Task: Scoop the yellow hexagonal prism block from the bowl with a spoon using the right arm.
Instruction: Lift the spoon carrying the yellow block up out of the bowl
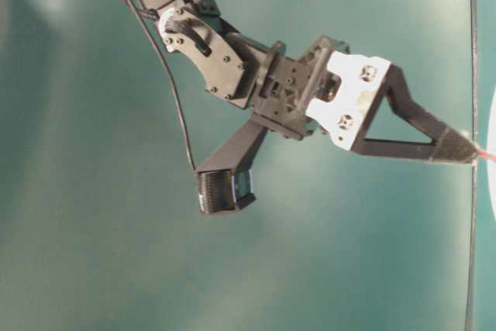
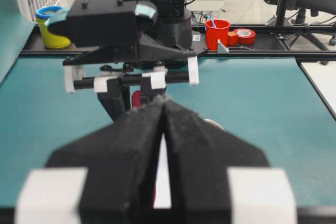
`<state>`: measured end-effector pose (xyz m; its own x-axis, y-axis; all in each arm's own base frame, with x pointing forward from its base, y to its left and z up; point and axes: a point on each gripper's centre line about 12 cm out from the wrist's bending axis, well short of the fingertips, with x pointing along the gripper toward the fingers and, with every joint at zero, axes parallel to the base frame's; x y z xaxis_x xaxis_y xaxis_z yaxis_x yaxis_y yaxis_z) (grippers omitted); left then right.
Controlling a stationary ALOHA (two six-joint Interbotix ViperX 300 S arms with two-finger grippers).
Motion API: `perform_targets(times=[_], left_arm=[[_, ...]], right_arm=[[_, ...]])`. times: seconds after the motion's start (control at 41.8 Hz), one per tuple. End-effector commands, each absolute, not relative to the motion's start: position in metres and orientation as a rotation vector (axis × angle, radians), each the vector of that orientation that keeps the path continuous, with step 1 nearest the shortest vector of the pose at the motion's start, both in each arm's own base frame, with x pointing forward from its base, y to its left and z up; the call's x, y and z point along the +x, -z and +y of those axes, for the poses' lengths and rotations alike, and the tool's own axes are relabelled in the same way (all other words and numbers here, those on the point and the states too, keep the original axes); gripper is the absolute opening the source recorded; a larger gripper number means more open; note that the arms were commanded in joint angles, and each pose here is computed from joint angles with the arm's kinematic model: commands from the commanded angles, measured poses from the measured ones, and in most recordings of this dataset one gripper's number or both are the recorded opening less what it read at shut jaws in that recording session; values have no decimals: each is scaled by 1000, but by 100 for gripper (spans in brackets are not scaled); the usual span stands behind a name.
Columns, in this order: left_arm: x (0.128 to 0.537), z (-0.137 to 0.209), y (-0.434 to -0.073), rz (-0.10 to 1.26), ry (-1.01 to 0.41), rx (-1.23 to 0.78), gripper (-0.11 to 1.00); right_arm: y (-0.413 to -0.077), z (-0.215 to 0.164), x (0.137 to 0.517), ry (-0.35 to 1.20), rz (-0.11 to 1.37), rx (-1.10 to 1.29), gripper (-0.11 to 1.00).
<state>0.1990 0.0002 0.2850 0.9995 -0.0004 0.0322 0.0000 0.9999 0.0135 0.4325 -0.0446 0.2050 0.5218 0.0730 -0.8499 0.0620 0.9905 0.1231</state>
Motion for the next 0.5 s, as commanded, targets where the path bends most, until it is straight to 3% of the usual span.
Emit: perform_targets(times=[0.0,0.479], left_arm=[[201,0,-287,-34,-1,12,0],[201,1,-287,-31,-1,10,0]], right_arm=[[-229,-42,433,-8,954,130,23],[-237,-40,415,33,771,98,23]])
